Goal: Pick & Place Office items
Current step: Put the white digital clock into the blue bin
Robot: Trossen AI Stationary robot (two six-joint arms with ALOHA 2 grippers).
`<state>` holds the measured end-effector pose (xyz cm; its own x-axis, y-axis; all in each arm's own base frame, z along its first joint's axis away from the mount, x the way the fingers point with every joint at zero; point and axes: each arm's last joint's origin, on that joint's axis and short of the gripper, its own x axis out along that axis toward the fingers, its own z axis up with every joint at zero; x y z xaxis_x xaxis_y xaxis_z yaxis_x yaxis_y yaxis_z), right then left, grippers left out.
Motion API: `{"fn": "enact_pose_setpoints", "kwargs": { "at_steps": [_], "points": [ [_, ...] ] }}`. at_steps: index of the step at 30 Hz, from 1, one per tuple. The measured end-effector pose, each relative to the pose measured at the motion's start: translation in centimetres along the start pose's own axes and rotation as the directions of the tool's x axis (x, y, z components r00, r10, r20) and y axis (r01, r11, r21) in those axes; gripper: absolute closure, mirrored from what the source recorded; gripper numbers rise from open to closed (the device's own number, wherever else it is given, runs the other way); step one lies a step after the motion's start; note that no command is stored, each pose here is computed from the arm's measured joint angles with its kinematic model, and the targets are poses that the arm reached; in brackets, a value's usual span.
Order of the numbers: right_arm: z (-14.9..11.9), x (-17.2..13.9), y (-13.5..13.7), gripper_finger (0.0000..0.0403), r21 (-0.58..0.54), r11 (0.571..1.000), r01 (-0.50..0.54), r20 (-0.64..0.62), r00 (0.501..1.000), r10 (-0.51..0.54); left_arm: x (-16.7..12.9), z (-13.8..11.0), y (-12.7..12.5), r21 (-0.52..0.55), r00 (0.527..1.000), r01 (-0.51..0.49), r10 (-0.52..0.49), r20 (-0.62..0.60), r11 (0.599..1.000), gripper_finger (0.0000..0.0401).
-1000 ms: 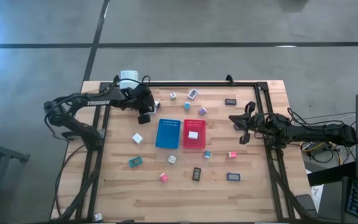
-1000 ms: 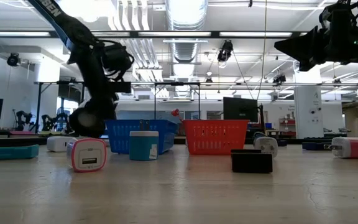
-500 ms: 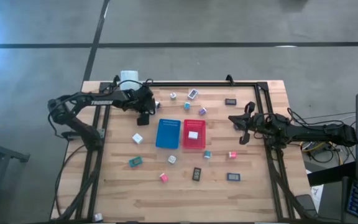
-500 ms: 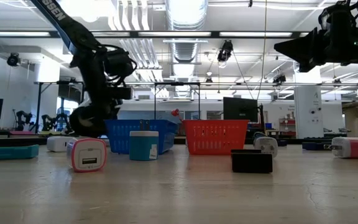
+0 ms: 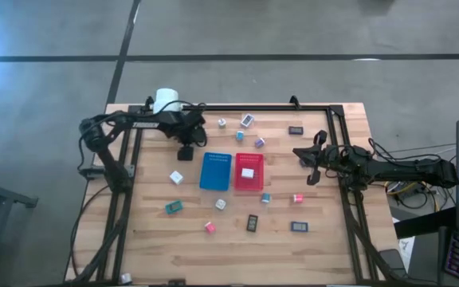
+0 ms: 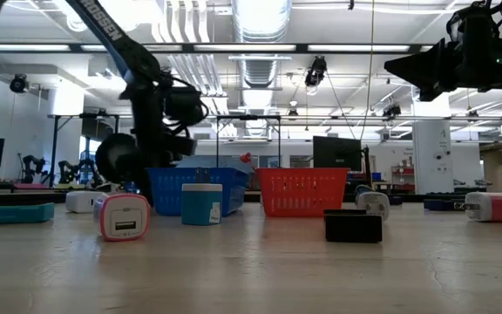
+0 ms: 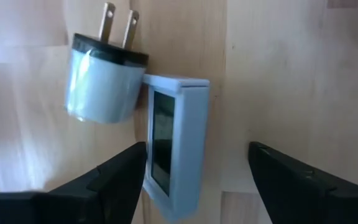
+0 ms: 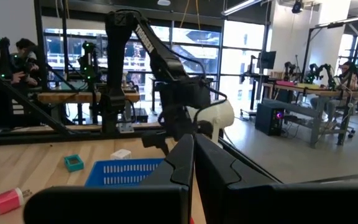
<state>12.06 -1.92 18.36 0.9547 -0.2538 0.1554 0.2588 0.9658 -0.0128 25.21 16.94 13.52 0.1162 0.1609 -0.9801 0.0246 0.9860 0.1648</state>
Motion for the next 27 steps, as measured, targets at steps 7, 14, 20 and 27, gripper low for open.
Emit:
{"fn": "enact_pose_setpoints", "kwargs": {
  "at_steps": [7, 14, 20, 27],
  "points": [
    [0.0, 0.0, 0.0, 0.0394, 0.000, 1.000, 0.000, -0.001, 1.000, 0.000, 0.8, 1.4, 0.9, -0.001, 0.994, 0.069, -0.068, -0.091, 0.998, 0.0130],
    [0.0, 0.0, 0.0, 0.0394, -0.001, 1.000, 0.000, -0.005, 1.000, 0.000, 0.4, 1.5, 1.0, -0.002, 0.994, 0.067, -0.067, -0.082, 0.998, 0.0200],
    [0.0, 0.0, 0.0, 0.0394, -0.001, 1.000, 0.000, -0.005, 1.000, 0.000, 0.5, 1.6, 1.0, 0.047, 0.996, 0.078, -0.075, -0.052, 0.996, 0.0259],
    [-0.1, 0.0, 0.0, 0.0394, -0.001, 1.000, 0.000, -0.006, 1.000, 0.000, 0.1, 1.6, 0.8, 0.037, 0.996, 0.069, -0.067, -0.051, 0.997, 0.0259]
  ]
}}
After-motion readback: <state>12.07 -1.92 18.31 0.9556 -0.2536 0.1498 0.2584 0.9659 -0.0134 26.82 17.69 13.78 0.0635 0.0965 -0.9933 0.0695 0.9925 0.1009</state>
